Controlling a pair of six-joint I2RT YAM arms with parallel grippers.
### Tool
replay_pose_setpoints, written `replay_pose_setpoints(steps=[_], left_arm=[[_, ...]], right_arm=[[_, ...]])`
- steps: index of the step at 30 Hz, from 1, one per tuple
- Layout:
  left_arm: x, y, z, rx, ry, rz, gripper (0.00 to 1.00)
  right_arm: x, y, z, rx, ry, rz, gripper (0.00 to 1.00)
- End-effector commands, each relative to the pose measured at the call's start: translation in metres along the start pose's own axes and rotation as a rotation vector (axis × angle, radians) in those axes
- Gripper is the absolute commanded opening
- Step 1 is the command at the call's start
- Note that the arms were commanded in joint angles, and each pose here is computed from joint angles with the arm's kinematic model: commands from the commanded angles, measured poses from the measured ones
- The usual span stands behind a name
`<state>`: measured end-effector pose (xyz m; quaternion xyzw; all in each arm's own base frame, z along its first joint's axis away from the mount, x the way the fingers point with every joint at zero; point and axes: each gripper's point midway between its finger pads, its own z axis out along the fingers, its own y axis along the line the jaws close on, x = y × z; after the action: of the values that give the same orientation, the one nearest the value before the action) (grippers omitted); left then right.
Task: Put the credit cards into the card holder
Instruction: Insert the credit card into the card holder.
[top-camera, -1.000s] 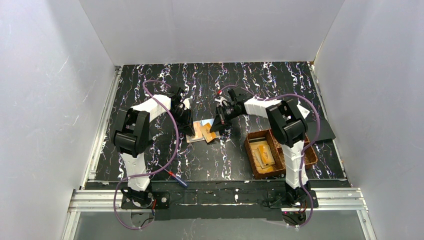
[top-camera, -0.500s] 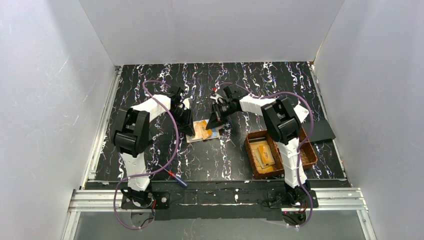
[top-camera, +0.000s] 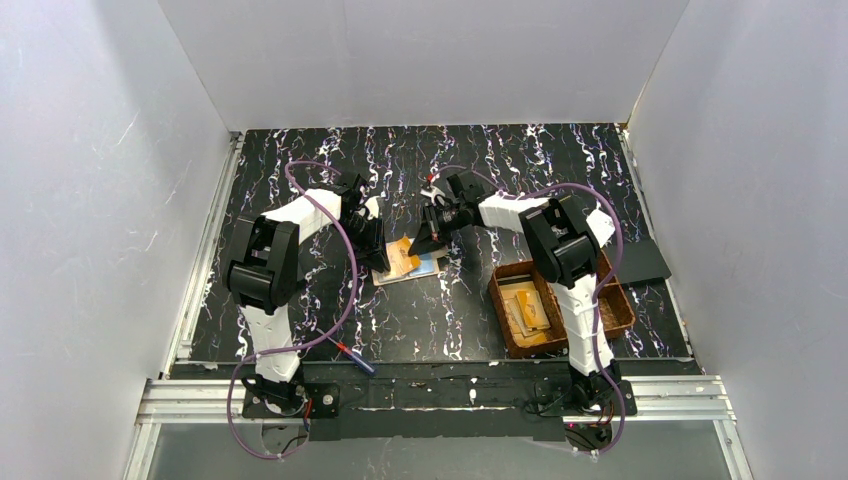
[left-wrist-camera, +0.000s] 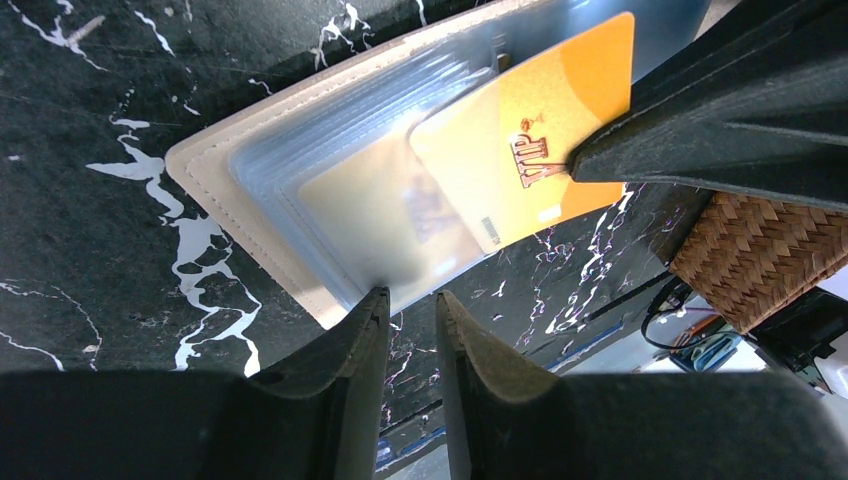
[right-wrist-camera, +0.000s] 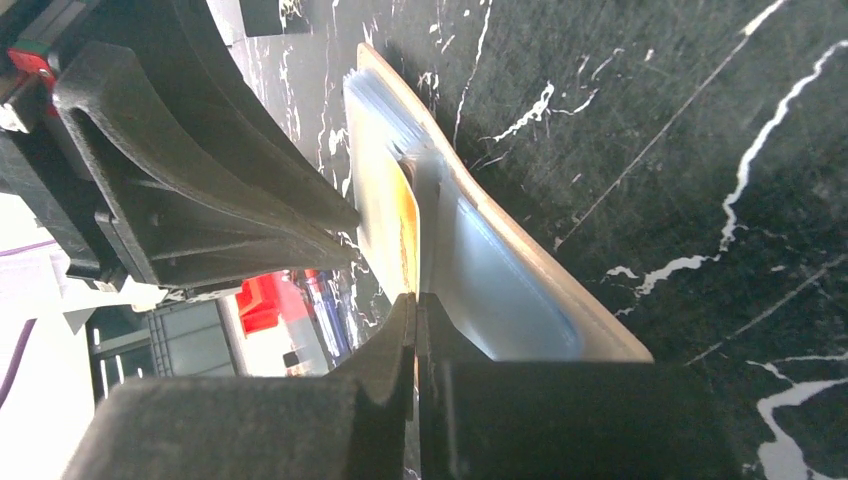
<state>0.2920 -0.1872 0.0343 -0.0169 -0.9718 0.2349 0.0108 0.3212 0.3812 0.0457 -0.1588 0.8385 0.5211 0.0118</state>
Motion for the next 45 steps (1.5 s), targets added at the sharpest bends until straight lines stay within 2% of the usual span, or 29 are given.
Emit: replay_pose_setpoints(steps=[1, 9, 13, 18, 21, 24, 32, 38, 45], left_arm=[[0.015, 0.026, 0.011, -0.094, 0.055, -0.002, 0.24], [0.011, 0.01, 0.005, -0.026, 0.026, -0.004, 0.24], [-0.002, -0.005, -0.02, 0.039, -0.043, -0.018, 0.26], [-0.014, -0.012, -0.058, 0.108, -0.152, -0.052, 0.3], [-0.015, -0.007, -0.06, 0.115, -0.176, -0.081, 0.29], [-0.015, -0.002, -0.05, 0.142, -0.158, -0.119, 0.26], [-0.007, 0.02, -0.012, 0.118, -0.063, -0.191, 0.11], [0.004, 0.03, 0.0, 0.089, -0.041, -0.236, 0.05], [0.004, 0.03, 0.001, 0.094, -0.033, -0.231, 0.01]], right_arm=[[-0.012, 0.0, 0.008, 0.01, -0.079, -0.036, 0.01], [-0.01, 0.012, 0.017, 0.027, -0.171, -0.025, 0.03], [-0.013, 0.008, 0.011, 0.081, -0.166, -0.041, 0.16], [-0.011, 0.004, -0.001, 0.212, -0.097, -0.088, 0.31], [-0.007, 0.006, -0.01, 0.269, -0.081, -0.114, 0.43], [-0.005, 0.011, -0.017, 0.289, -0.083, -0.13, 0.49], [0.003, 0.005, -0.001, 0.231, -0.072, -0.115, 0.44], [0.006, 0.013, 0.019, 0.177, -0.066, -0.099, 0.39], [0.007, 0.047, 0.047, 0.09, -0.067, -0.119, 0.34]])
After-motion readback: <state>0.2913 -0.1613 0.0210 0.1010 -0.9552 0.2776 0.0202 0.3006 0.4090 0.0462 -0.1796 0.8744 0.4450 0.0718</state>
